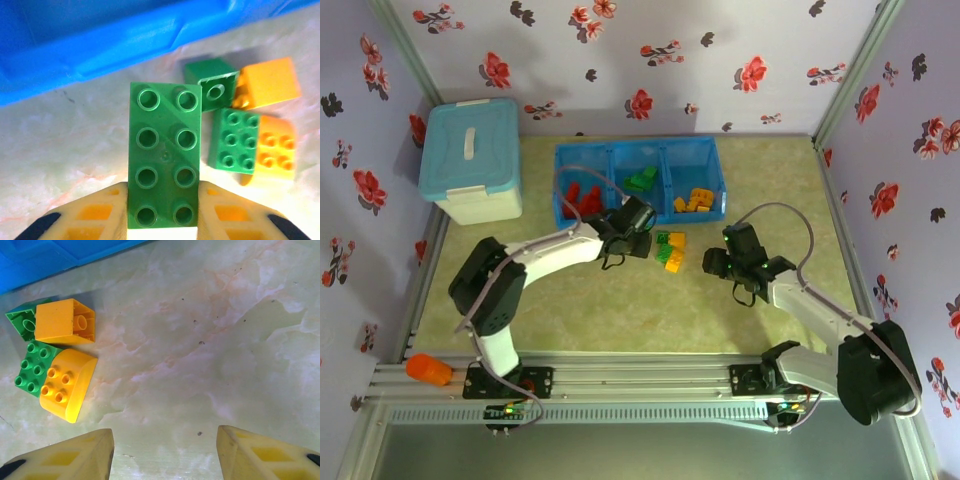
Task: Sort the legos into containers by color
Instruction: Place the lego in the container, then pick up the lego from the center of the table, then place the lego in the container, then pick up the lego from the center of the table.
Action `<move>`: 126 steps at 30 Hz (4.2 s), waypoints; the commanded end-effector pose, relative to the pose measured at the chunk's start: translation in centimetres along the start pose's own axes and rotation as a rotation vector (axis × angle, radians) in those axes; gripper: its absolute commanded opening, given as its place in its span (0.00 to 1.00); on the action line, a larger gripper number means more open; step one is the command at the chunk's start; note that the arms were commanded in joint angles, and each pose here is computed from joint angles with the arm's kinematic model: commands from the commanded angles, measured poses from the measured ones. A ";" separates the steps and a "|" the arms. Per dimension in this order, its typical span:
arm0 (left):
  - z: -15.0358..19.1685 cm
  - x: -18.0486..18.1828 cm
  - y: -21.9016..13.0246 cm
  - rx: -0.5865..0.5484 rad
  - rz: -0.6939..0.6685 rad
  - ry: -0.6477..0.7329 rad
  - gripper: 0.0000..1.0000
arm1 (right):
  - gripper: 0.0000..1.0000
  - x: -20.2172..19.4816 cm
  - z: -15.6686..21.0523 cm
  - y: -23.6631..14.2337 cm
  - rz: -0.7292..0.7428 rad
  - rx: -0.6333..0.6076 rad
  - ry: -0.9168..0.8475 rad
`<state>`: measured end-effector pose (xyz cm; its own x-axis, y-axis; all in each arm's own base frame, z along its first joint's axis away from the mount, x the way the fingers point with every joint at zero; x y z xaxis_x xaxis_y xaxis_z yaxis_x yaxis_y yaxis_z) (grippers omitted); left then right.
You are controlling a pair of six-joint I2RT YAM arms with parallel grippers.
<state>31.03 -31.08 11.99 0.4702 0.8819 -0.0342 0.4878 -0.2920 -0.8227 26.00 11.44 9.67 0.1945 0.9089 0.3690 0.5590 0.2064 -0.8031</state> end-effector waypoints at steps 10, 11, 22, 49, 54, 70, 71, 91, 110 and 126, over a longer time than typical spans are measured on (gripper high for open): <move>-9.5 5.0 -1.2 -0.101 -0.093 0.004 0.32 | 0.56 -0.7 0.6 -1.2 -0.028 -0.034 0.049; -10.0 5.3 -1.2 -0.099 -0.100 0.001 0.48 | 0.56 -0.8 0.6 -1.3 -0.027 -0.032 0.048; -7.6 5.4 -3.7 -0.140 -0.085 0.001 0.80 | 0.57 0.4 0.9 -0.9 -0.067 0.004 0.030; 10.5 6.4 -7.9 -0.185 0.007 -0.180 0.76 | 0.68 9.1 3.8 7.2 0.043 0.198 -0.176; 10.7 6.6 -8.0 -0.190 -0.004 -0.175 0.74 | 0.66 8.4 3.9 8.4 0.114 0.194 -0.170; 10.5 6.7 -8.0 -0.201 -0.008 -0.174 0.71 | 0.40 5.6 3.8 7.9 0.228 0.149 -0.188; 10.5 6.7 -8.0 -0.202 -0.008 -0.174 0.71 | 0.39 5.5 3.9 7.9 0.231 0.153 -0.190; 10.6 6.6 -8.6 -0.211 -0.006 -0.169 0.68 | 0.18 6.3 -5.9 0.0 0.165 -0.027 -0.167; 11.0 3.3 -8.7 -0.182 0.031 -0.110 0.67 | 0.63 10.9 -14.9 6.6 0.081 0.069 -0.151; 7.7 -0.6 -5.9 -0.159 0.092 -0.052 0.76 | 0.82 7.4 -10.6 1.7 0.017 -0.027 -0.079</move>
<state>21.10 -23.97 11.17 0.4467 0.8882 -0.1077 0.5568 -0.3702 -0.7436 38.28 15.30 15.41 0.1216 0.9541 0.2738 0.5221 0.1731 -0.8351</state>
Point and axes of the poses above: each hand's point on the last joint's axis, 136 mm out from that joint toward the fingers, its own y axis out along the fingers, its own x axis along the line the jaws close on, z = x × y, the point moved 2 cm from there along -y, back along the fingers, and after that the axes turned 10 degrees about y, right-handed, at the moved point
